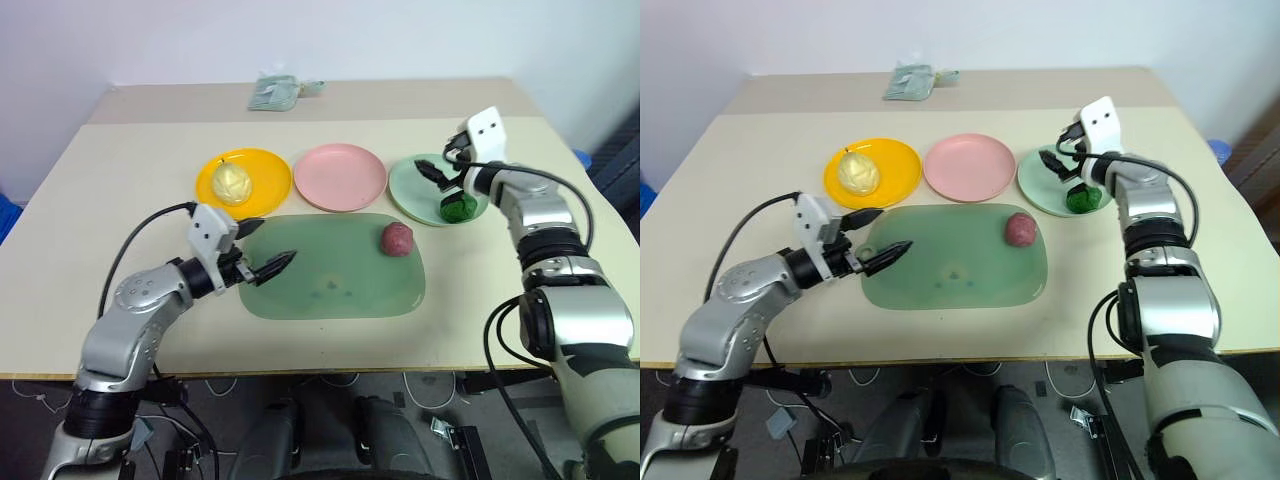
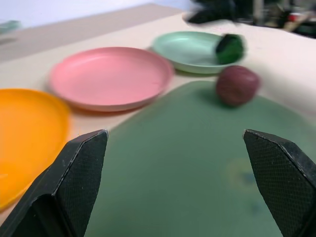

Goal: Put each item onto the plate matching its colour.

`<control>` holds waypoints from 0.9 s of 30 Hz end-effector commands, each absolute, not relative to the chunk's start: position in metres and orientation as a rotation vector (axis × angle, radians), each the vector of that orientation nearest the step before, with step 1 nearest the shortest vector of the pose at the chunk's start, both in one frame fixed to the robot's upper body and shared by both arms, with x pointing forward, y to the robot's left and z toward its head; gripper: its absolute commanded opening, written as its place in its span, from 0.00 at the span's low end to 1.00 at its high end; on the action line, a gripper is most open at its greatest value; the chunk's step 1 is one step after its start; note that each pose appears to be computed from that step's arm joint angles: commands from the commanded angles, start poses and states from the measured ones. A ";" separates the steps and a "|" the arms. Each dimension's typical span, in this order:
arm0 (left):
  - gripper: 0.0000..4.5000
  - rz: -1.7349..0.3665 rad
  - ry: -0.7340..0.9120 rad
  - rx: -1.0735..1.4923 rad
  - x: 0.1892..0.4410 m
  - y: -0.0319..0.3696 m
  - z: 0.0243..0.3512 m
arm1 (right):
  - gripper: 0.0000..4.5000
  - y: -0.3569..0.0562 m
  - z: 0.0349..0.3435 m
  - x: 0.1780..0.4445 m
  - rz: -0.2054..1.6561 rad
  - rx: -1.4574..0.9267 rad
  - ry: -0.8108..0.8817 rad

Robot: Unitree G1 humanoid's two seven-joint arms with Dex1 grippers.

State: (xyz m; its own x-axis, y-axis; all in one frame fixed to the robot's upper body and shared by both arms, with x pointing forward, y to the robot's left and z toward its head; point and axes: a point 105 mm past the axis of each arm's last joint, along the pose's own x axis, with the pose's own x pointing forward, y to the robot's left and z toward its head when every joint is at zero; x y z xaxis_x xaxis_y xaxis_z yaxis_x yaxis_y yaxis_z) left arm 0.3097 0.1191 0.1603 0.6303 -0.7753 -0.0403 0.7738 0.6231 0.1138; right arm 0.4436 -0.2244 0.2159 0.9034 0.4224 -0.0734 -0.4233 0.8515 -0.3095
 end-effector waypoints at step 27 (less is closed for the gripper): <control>1.00 -1.306 0.023 0.219 0.370 -0.003 0.159 | 0.99 -0.253 0.186 0.211 0.513 -0.273 0.156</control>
State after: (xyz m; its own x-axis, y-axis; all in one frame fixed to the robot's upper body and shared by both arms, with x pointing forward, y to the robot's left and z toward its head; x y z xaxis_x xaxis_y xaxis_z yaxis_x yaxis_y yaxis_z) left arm 0.3730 0.0072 0.1492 0.3030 -0.9418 -0.1459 0.9516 0.2907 0.0998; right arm 0.2143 -0.2570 0.1765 0.8515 0.4624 -0.2471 -0.5104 0.8389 -0.1892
